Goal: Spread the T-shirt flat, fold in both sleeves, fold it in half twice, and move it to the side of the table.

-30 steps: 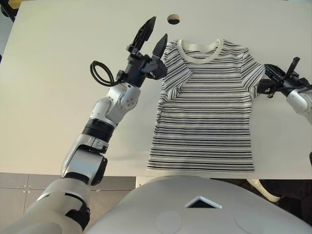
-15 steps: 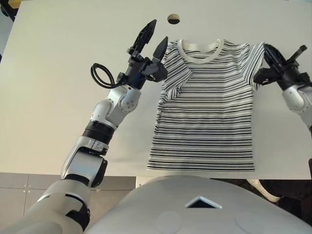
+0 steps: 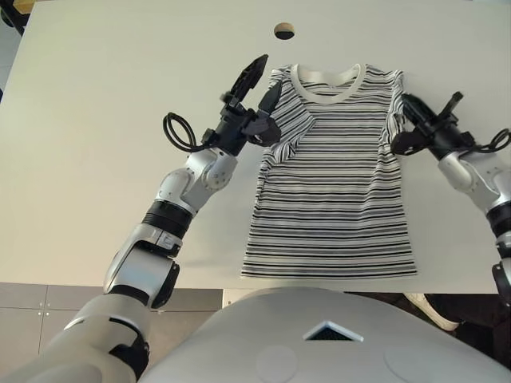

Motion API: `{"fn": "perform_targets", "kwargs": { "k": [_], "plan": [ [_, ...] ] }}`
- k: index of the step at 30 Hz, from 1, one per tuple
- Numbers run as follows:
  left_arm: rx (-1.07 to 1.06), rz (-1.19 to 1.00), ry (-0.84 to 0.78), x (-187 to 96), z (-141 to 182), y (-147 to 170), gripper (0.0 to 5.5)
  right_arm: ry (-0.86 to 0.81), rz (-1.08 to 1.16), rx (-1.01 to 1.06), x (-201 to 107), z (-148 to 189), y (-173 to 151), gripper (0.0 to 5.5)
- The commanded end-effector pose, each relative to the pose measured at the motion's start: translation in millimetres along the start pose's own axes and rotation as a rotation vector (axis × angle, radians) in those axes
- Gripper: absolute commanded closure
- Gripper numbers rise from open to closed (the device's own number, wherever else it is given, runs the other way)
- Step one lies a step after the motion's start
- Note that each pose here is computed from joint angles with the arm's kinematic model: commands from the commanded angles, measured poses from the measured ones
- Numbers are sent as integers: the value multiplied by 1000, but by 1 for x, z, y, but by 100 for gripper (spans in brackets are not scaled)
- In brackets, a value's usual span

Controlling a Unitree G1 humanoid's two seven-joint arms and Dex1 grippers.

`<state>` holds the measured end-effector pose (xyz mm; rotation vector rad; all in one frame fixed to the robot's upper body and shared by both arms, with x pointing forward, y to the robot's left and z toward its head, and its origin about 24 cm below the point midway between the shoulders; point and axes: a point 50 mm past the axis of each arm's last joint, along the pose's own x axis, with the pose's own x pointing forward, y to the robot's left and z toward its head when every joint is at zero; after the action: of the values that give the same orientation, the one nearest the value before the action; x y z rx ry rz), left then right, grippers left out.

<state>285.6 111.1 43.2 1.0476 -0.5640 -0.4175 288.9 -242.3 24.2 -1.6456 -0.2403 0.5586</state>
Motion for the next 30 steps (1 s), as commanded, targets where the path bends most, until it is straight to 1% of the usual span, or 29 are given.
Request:
{"fn": "perform_targets", "kwargs": {
  "k": [1, 7, 11, 16, 20, 22, 23, 25, 26, 28, 30],
  "plan": [
    [2, -44, -8, -1, 1, -7, 264, -102, 42, -33, 13, 19, 1, 539],
    [-2, -35, -8, 2, 2, -8, 264, -141, 34, -60, 19, 27, -3, 539],
    [-10, -27, 1, 2, 0, -9, 264, -163, -24, -83, 18, 33, -11, 539],
    [-3, -11, 9, 3, -3, -3, 264, -140, -20, -88, 12, 29, -13, 456],
    [17, -2, 31, -5, -14, 8, 264, -149, -23, -82, 3, 31, -14, 386],
    [18, -1, 42, -10, -17, 12, 264, -147, -26, -79, 0, 31, -14, 339],
    [18, -1, 46, -13, -19, 14, 264, -145, -26, -75, -3, 31, -14, 333],
    [27, -37, 48, -21, -22, 17, 264, -137, -23, -62, -15, 29, -14, 285],
    [21, -74, 45, -31, -24, 20, 264, -126, -33, -21, -28, 27, -17, 271],
    [20, -214, 21, -60, -27, 28, 264, -97, -30, 85, -65, 21, -22, 265],
    [40, -435, 13, -98, -29, 31, 264, -50, -8, 187, -103, 22, -28, 265]
  ]
}}
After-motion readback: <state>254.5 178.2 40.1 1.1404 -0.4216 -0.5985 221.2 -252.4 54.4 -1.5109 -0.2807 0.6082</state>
